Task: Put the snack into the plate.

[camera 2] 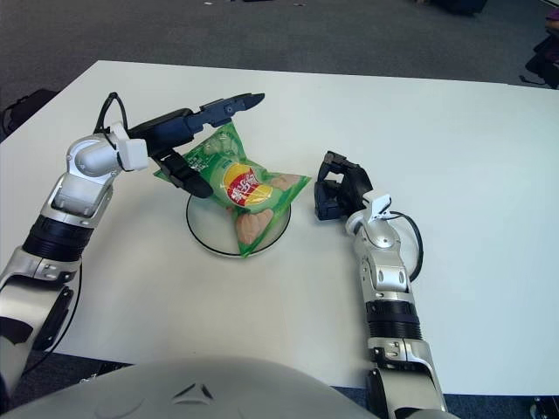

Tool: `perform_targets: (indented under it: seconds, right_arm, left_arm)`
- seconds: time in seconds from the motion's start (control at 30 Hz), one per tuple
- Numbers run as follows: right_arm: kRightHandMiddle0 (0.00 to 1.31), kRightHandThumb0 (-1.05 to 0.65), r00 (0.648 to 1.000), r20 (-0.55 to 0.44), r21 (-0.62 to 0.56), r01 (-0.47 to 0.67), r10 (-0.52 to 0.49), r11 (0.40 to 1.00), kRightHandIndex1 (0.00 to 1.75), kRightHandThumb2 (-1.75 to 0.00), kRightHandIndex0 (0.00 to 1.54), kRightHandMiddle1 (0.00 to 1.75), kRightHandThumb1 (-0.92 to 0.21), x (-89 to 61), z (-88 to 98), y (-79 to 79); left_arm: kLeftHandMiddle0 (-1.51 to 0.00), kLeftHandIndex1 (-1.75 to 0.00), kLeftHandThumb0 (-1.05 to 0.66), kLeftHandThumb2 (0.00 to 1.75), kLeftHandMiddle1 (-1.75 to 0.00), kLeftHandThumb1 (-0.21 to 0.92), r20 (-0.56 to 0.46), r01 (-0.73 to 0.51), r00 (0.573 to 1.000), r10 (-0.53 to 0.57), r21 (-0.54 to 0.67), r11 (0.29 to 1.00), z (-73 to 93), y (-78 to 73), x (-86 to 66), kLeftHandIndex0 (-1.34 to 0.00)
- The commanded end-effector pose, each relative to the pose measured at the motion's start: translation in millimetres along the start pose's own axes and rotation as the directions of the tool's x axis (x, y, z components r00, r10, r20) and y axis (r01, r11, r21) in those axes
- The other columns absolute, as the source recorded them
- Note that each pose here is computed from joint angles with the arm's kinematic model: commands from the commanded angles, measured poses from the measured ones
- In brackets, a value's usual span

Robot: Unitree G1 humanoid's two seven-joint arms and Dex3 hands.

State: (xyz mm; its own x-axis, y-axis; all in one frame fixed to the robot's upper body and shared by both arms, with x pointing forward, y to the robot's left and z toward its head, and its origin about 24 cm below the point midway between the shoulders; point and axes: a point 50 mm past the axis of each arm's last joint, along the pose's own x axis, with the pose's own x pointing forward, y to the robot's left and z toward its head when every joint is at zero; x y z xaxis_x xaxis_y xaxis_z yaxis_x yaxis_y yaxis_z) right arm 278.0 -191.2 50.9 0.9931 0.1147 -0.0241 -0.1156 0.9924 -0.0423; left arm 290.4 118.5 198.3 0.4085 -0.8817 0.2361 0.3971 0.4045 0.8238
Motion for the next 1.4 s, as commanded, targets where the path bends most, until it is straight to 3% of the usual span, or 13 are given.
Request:
perform_targets:
  seconds: [0.0, 0.2, 0.3, 0.43, 0.7, 0.77, 0.93, 1.1, 1.2, 1.27, 1.3, 1.33, 1.37]
  right_arm:
    - [0.77, -0.56, 0.981, -0.196, -0.002, 0.019, -0.019, 1.0, 1.75, -1.54, 1.3, 1.75, -0.14, -18.7, -40.8, -2.5]
    - [0.77, -0.56, 0.981, -0.194, -0.002, 0.02, -0.02, 1.0, 1.75, -1.54, 1.31, 1.75, -0.14, -18.9, -40.6, -2.7]
    - [0.77, -0.56, 0.981, -0.193, -0.002, 0.017, -0.017, 1.0, 1.75, -1.54, 1.31, 1.75, -0.14, -19.1, -40.5, -3.3]
    - [0.77, -0.56, 0.981, -0.192, -0.003, 0.014, -0.015, 1.0, 1.75, -1.54, 1.32, 1.75, -0.13, -19.2, -40.5, -3.5]
    - [0.77, -0.57, 0.98, -0.196, 0.0, 0.01, -0.01, 1.0, 1.75, -1.54, 1.33, 1.75, -0.13, -19.2, -41.2, -3.8]
    - [0.77, -0.57, 0.98, -0.197, 0.001, 0.01, -0.009, 1.0, 1.75, -1.54, 1.33, 1.75, -0.13, -19.4, -41.5, -4.2]
    - [0.77, -0.56, 0.98, -0.198, 0.003, 0.012, -0.011, 1.0, 1.75, -1.54, 1.31, 1.75, -0.14, -19.4, -42.1, -4.5]
    - [0.77, -0.56, 0.981, -0.196, 0.006, 0.011, -0.01, 1.0, 1.75, -1.54, 1.31, 1.75, -0.14, -19.2, -42.2, -4.6]
    - [0.77, -0.56, 0.981, -0.192, 0.006, 0.009, -0.008, 1.0, 1.75, -1.54, 1.31, 1.75, -0.14, -19.0, -42.4, -4.8]
    - [0.77, -0.56, 0.981, -0.192, 0.004, 0.008, -0.007, 1.0, 1.75, -1.54, 1.31, 1.75, -0.14, -18.7, -42.7, -4.9]
    - [0.77, -0.56, 0.981, -0.192, 0.003, 0.008, -0.008, 1.0, 1.75, -1.54, 1.31, 1.75, -0.13, -18.5, -42.8, -5.0]
    - [0.77, -0.56, 0.981, -0.193, 0.001, 0.009, -0.009, 1.0, 1.75, -1.54, 1.31, 1.75, -0.13, -18.4, -43.0, -5.0]
    - [0.77, -0.56, 0.981, -0.192, -0.001, 0.011, -0.011, 1.0, 1.75, -1.54, 1.31, 1.75, -0.13, -18.4, -43.0, -4.9]
  left_arm:
    - [0.0, 0.0, -0.96, 0.39, 0.0, 0.81, -0.058, -0.047, 0.997, 0.05, 0.055, 0.997, -3.7, 10.4, -17.1, 0.0]
    - [0.0, 0.0, -1.01, 0.4, 0.0, 0.86, -0.108, -0.114, 0.986, 0.124, 0.091, 0.989, -11.8, 14.8, -28.4, 0.0]
    - [0.0, 0.0, -1.04, 0.4, 0.0, 0.9, -0.143, -0.221, 0.962, 0.234, 0.1, 0.97, -24.8, 14.9, -41.4, 0.0]
    - [0.0, 0.0, -1.04, 0.46, 0.0, 0.91, -0.183, -0.347, 0.911, 0.37, 0.147, 0.926, -35.3, 12.6, -59.9, 0.0]
    - [0.0, 0.0, -1.05, 0.67, 0.0, 0.92, -0.246, -0.502, 0.806, 0.539, 0.201, 0.841, -46.6, 14.3, -69.5, 0.0]
    - [0.0, 0.0, -1.05, 0.69, 0.0, 0.92, -0.258, -0.532, 0.786, 0.562, 0.182, 0.827, -49.4, 13.8, -71.7, 0.0]
    - [0.0, 0.0, -1.05, 0.75, 0.0, 0.92, -0.31, -0.699, 0.681, 0.664, -0.004, 0.715, -67.2, 14.0, -86.4, 0.0]
    - [-0.02, 0.0, -1.05, 0.83, -0.01, 0.92, -0.317, -0.787, 0.612, 0.725, -0.156, 0.596, -69.0, 12.0, -87.3, 0.0]
    - [-0.05, 0.0, -1.05, 0.87, -0.03, 0.92, -0.344, -0.824, 0.566, 0.75, -0.195, 0.532, -69.4, 2.5, -93.9, 0.0]
    - [-0.1, 0.0, -1.05, 0.9, -0.17, 0.92, -0.366, -0.847, 0.53, 0.765, -0.194, 0.495, -71.1, -3.5, -97.8, 0.0]
    - [-0.15, -0.03, -1.05, 0.92, -0.43, 0.92, -0.375, -0.856, 0.516, 0.77, -0.19, 0.48, -72.2, -5.8, -99.2, 0.0]
    - [-0.16, -0.05, -1.05, 0.93, -0.53, 0.92, -0.391, -0.868, 0.496, 0.776, -0.183, 0.462, -75.2, -10.0, -101.7, 0.0]
    - [-0.23, -0.29, -1.05, 0.95, -0.79, 0.92, -0.406, -0.879, 0.475, 0.781, -0.179, 0.441, -77.9, -13.5, -103.5, 0.0]
